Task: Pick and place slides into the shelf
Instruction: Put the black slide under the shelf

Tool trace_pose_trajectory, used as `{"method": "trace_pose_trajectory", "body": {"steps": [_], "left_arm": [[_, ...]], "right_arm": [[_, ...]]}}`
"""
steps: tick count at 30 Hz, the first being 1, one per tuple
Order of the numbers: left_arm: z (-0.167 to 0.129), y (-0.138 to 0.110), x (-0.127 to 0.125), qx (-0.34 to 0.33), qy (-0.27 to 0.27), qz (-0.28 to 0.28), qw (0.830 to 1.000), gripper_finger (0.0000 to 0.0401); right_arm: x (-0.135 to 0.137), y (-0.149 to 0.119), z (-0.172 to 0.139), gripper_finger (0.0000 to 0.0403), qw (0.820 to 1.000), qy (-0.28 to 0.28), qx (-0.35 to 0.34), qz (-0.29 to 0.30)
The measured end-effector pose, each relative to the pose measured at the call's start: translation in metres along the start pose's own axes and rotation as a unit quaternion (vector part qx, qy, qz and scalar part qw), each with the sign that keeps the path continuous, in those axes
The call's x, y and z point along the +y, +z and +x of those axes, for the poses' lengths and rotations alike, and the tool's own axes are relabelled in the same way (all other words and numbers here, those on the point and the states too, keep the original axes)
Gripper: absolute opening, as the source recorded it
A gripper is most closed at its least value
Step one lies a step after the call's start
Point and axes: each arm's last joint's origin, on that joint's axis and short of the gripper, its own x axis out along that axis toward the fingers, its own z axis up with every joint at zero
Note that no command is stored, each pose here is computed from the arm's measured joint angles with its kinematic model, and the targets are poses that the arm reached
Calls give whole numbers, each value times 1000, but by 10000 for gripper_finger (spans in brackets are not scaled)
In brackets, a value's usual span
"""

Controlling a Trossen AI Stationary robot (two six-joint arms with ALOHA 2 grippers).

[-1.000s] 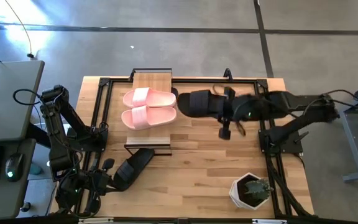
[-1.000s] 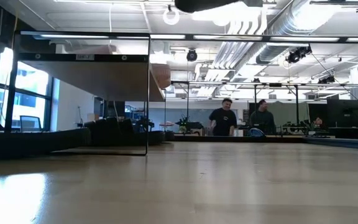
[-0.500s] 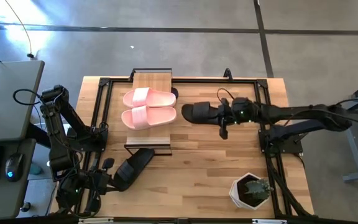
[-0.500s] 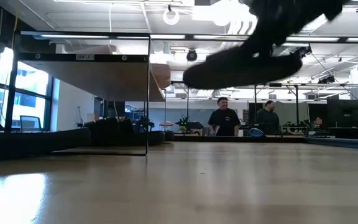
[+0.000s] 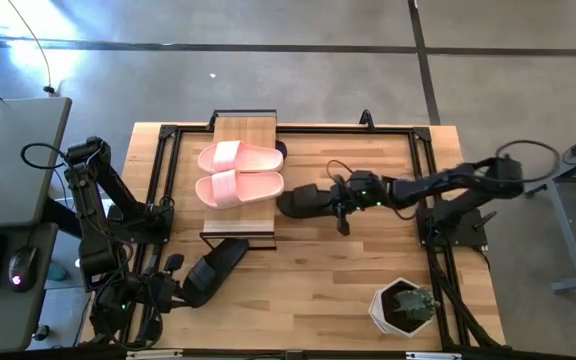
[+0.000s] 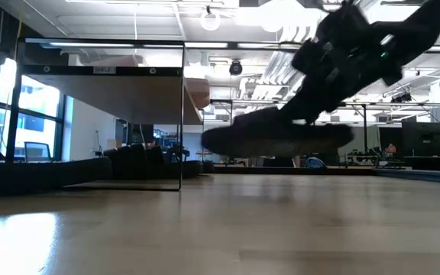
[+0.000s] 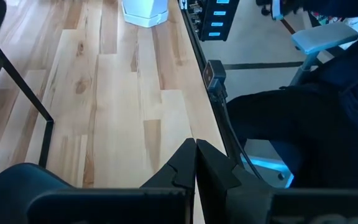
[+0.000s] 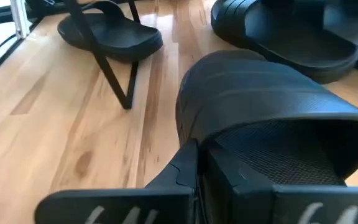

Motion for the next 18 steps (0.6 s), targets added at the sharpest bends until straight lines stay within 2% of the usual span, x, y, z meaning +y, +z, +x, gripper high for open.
{"method": "trace_pose_trajectory", "body": {"steps": [6,11,18], "left_arm": [[0,0,0,-1,1,0,1000,1],[0,0,0,-1,2,1,1000,1],[0,0,0,-5,5,1,1000,1]], "right_arm": [[4,-4,33,0,999,27,-14,-25],[19,-11,59,0,998,45,14,-43],[33,-3,96,0,995,57,10,-83]]}}
